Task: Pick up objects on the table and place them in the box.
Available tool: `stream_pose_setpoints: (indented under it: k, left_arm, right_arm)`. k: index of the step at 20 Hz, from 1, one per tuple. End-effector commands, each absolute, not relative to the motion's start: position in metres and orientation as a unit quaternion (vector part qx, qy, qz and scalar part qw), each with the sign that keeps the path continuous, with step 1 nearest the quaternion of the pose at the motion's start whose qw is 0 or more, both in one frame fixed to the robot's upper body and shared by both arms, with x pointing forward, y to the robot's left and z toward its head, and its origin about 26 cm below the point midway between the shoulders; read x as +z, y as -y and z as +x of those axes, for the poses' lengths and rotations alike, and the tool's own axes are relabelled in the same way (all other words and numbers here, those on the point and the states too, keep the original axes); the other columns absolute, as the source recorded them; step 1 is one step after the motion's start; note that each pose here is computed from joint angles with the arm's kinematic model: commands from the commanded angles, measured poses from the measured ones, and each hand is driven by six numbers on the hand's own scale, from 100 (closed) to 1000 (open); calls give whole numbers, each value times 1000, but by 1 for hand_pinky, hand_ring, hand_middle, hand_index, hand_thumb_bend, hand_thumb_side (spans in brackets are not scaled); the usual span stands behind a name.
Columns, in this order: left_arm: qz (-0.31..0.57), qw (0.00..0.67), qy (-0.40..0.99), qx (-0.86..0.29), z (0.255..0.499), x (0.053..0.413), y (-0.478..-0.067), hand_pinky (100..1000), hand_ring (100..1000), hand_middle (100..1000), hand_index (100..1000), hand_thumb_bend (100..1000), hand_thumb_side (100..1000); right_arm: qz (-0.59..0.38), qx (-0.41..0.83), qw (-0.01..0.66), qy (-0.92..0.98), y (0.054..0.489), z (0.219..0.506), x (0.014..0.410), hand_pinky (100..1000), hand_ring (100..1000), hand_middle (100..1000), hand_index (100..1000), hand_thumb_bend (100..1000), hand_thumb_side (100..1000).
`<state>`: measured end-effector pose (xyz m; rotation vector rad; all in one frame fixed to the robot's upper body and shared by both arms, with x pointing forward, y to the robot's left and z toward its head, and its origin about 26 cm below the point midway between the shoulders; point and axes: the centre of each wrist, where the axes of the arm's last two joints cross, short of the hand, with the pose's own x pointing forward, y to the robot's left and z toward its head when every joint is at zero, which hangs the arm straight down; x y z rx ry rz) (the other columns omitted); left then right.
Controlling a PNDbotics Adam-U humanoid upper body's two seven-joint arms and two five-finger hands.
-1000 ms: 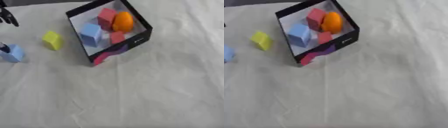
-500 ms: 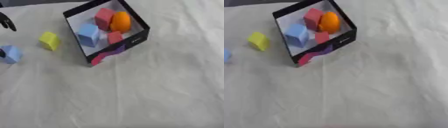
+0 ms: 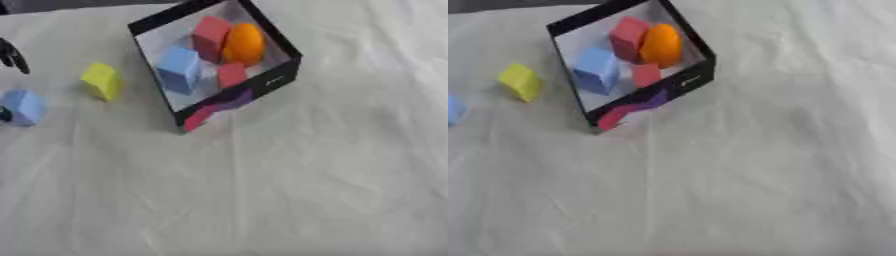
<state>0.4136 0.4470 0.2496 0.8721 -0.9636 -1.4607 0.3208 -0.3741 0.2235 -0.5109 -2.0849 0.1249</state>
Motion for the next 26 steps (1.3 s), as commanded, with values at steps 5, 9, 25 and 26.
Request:
stream_pose_setpoints:
  k: [5,9,25,26]
  left_arm:
    - [397,553,423,-599,411,254,-460,848,828,770,758,768,100]
    - [405,555,420,-593,412,250,-463,842,823,757,751,750,100]
    - [413,547,435,-584,417,239,-463,725,690,598,638,592,100]
    - [415,543,439,-583,417,239,-463,712,672,583,634,587,100]
  right_arm:
    - [-215,51,467,856,377,320,230,774,788,747,873,100,677]
    - [-216,50,469,855,377,320,229,774,788,747,873,100,681]
    - [-216,49,472,853,378,320,227,773,788,747,874,100,686]
    - [-215,49,473,853,378,320,227,773,788,747,874,100,681]
